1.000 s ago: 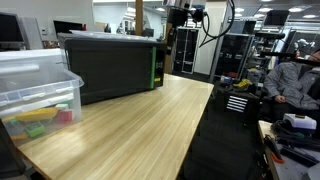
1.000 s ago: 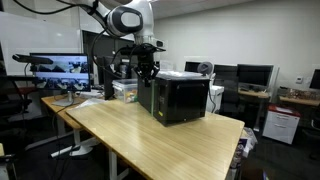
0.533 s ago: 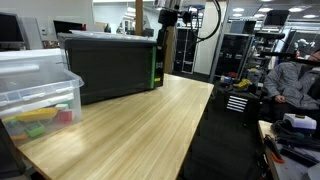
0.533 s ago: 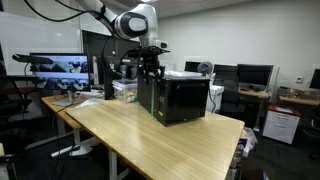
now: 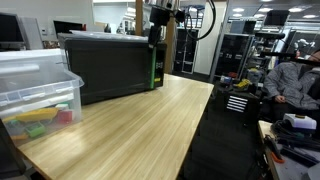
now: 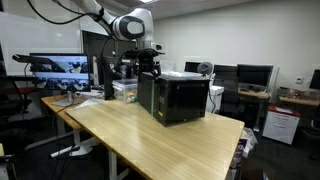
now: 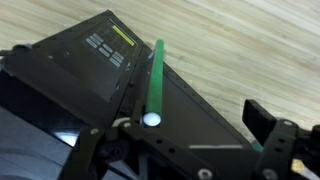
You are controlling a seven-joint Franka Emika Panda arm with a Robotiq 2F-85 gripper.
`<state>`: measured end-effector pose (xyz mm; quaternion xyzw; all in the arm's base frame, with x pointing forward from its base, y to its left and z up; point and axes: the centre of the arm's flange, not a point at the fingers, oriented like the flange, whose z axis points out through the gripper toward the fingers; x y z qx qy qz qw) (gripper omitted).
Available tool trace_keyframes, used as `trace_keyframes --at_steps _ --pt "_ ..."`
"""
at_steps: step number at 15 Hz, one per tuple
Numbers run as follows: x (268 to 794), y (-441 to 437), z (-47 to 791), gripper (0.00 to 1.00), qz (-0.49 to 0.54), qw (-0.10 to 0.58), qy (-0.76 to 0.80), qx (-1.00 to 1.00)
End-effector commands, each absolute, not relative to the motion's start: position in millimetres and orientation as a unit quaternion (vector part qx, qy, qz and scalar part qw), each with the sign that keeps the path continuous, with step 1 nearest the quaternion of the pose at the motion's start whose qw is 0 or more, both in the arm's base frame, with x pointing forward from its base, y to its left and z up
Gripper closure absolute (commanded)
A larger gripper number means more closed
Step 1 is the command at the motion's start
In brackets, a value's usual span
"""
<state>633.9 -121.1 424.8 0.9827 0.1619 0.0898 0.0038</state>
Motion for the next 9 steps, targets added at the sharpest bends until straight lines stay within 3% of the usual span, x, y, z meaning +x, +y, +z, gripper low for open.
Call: trace_keyframes --at_steps 1,2,4,9 --pt "639 -123 423 0.05 0.094 -0.009 0.152 0.984" --pt "638 -126 423 0.29 0.095 -0.009 0.147 0.985" --pt "635 -127 425 0.32 0.095 -0.010 0.144 0.985" --pt "632 -133 434 0.68 0.101 0.003 0.145 0.984"
